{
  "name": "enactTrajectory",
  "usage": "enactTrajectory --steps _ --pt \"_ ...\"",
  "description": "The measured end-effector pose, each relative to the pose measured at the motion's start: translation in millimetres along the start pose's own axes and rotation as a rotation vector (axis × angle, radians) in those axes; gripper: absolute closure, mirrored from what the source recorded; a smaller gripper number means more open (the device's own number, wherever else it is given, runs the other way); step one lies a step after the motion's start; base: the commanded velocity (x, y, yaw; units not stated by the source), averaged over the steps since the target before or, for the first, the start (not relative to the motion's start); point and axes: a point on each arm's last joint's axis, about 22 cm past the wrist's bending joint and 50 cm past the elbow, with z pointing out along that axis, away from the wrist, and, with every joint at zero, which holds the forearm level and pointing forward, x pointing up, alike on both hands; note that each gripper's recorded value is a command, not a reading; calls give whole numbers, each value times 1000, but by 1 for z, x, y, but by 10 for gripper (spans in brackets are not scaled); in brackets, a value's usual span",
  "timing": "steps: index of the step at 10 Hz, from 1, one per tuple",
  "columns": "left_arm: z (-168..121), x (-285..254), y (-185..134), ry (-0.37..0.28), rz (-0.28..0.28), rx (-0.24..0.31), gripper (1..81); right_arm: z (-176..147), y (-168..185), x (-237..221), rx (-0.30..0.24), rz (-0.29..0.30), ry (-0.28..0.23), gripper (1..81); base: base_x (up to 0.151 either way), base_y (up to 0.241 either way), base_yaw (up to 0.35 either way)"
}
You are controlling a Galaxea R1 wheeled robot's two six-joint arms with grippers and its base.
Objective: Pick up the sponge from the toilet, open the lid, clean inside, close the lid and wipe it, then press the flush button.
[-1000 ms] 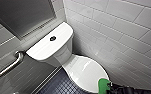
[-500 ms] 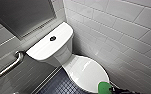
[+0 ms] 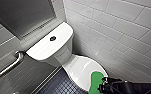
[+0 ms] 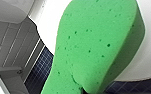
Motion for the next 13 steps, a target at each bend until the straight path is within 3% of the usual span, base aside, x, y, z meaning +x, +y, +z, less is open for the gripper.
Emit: enactTrajectory --steps 2,7,10,13 --pt "0 0 0 0 0 0 10 29 -2 24 -50 26 -3 811 0 0 0" --pt "0 0 1 0 -1 -1 10 99 19 128 -195 125 54 811 0 0 0" --pt "4 2 5 2 0 -9 10 119 19 179 -217 145 81 811 0 0 0" --pt "5 2 7 3 0 -11 10 123 18 210 -198 170 67 811 0 0 0"
